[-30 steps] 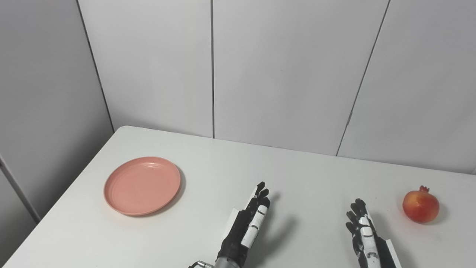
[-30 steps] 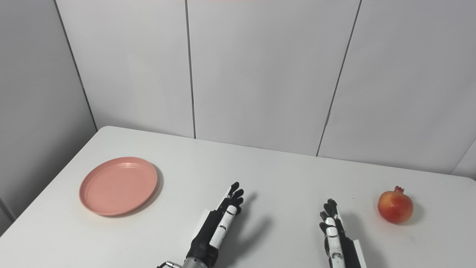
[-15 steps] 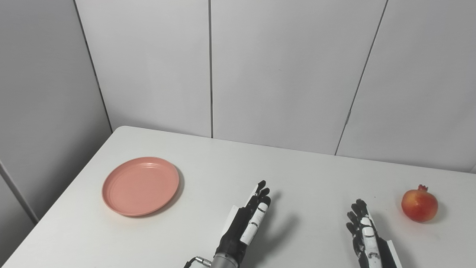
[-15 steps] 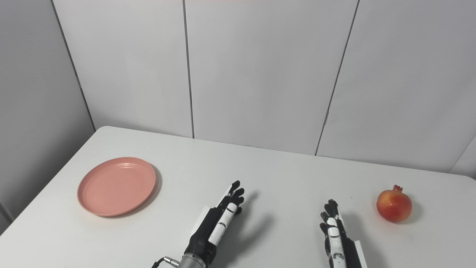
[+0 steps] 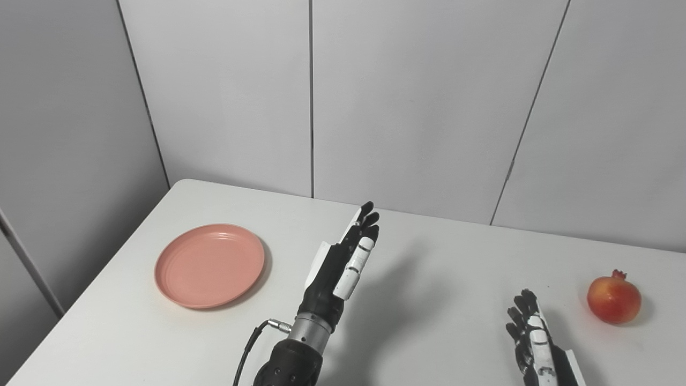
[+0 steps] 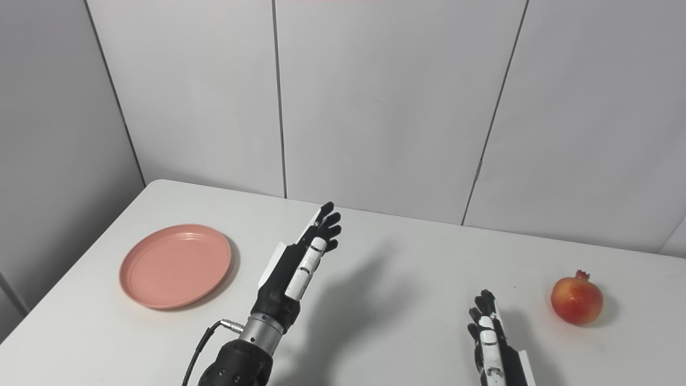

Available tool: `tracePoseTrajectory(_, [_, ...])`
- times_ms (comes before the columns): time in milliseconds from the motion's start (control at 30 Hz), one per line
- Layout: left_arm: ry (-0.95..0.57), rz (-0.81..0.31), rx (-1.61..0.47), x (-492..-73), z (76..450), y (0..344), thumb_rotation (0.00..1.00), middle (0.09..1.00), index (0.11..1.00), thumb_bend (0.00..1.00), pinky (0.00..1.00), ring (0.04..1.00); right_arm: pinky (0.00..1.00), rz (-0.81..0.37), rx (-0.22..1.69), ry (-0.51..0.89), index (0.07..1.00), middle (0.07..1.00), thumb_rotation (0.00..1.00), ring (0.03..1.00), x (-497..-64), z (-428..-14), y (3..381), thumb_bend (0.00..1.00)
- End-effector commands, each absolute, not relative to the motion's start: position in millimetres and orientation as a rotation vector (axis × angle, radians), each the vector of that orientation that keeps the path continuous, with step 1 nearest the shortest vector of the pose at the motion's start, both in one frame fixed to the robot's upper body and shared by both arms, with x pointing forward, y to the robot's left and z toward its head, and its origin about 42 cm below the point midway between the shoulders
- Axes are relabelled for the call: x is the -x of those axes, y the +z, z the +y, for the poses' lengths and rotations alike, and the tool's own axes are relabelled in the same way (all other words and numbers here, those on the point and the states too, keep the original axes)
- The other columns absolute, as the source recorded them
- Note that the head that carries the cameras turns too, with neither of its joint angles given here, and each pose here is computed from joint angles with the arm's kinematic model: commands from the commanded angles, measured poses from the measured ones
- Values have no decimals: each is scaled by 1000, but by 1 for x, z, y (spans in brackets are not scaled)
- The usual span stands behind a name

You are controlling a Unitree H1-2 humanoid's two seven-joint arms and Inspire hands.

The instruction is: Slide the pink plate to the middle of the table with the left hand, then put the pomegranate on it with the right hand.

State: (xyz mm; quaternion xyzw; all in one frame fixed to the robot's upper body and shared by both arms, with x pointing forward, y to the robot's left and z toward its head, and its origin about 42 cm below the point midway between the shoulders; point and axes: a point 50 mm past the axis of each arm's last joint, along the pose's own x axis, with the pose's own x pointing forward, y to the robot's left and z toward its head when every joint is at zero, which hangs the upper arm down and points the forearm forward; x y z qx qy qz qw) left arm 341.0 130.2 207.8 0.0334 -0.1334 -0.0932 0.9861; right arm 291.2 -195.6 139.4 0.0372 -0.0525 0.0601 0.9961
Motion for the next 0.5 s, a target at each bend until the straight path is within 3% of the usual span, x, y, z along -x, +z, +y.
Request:
tracePoseTrajectory(0, [-179, -363, -63, -348, 130, 236, 1000, 962, 956, 463, 939, 948, 1000, -148, -74, 127, 999, 995, 1000, 990, -296, -195, 151, 184])
tracePoseTrajectory(233, [-127, -449, -68, -357, 153, 256, 1000, 974, 967, 426, 947, 957, 1000, -142, -85, 128, 1000, 997, 1000, 993, -295, -196, 150, 181])
tracePoseTrajectory(467, [-41, -489, -91, -364, 187, 265, 1000, 990, 983, 471, 975, 972, 1000, -147, -73, 133, 1000, 997, 1000, 994, -295, -196, 150, 175])
